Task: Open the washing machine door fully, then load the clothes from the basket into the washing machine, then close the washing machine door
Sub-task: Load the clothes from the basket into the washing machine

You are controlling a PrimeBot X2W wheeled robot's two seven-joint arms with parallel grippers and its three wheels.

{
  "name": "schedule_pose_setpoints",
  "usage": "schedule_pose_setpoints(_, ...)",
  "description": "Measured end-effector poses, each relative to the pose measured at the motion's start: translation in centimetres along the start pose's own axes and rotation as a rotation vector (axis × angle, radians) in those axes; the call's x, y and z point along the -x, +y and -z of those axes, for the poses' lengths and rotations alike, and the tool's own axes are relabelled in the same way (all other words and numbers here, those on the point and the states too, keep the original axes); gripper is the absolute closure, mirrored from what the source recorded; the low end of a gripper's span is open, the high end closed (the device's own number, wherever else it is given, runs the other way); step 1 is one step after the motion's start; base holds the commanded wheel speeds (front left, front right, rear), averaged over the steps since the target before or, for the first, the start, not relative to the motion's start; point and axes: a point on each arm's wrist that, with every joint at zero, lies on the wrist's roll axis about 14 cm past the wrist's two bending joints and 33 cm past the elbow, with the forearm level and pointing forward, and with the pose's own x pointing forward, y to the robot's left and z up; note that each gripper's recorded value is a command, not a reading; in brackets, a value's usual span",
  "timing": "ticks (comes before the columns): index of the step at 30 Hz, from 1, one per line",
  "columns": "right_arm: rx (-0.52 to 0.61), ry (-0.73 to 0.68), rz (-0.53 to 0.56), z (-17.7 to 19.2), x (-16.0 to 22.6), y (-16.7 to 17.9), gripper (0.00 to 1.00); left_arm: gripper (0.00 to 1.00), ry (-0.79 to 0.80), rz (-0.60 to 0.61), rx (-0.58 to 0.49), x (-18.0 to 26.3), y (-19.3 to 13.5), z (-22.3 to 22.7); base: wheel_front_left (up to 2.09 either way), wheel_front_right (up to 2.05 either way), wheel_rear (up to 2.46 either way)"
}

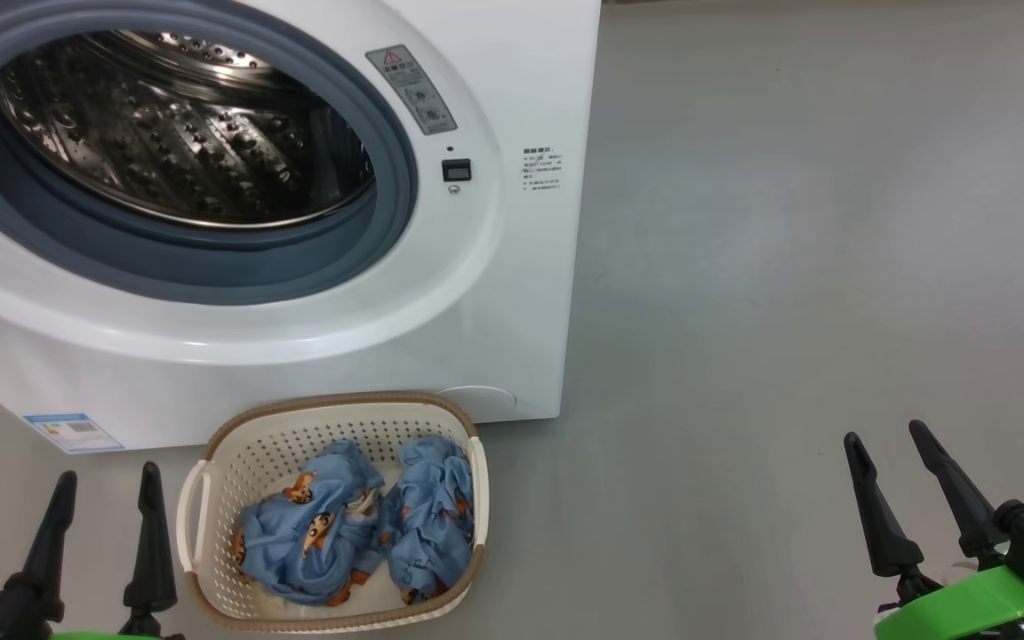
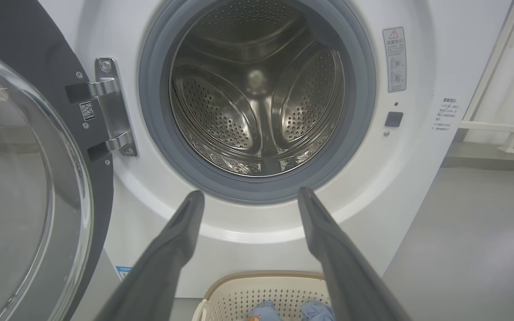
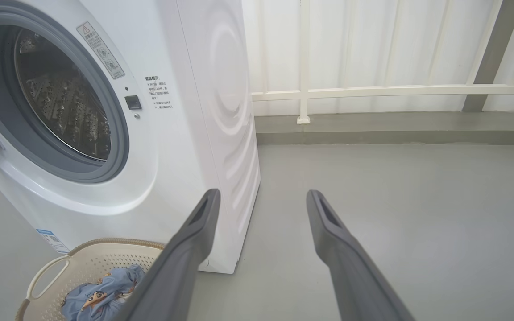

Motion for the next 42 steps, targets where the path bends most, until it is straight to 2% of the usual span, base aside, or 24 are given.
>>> schedule_pose_setpoints(6,-0.002,0.007,0.001,0.2,0.0,0.0,0.0,0.0,0.027,0.009,0.007,0.0,-0.3,0.9,0.0,0.0,0.0)
schedule_pose_setpoints(16,-0.017,0.027,0.01,1.1,-0.6,0.0,0.0,0.0,0.151,0.003,0.012,-0.1,-0.2,4.9,0.0,0.0,0.0)
schedule_pose_setpoints(28,-0.04,0.03,0.014,1.9,-3.8,0.3,0.0,0.0,0.29,0.04,0.012,-2.7,-1.5,10.0,0.0,0.0,0.0)
schedule_pose_setpoints(42,-0.033,0.056,-0.016,4.2,-8.6,0.9,0.0,0.0,0.506,0.067,-0.032,-5.9,-1.1,17.8,0.0,0.0,0.0)
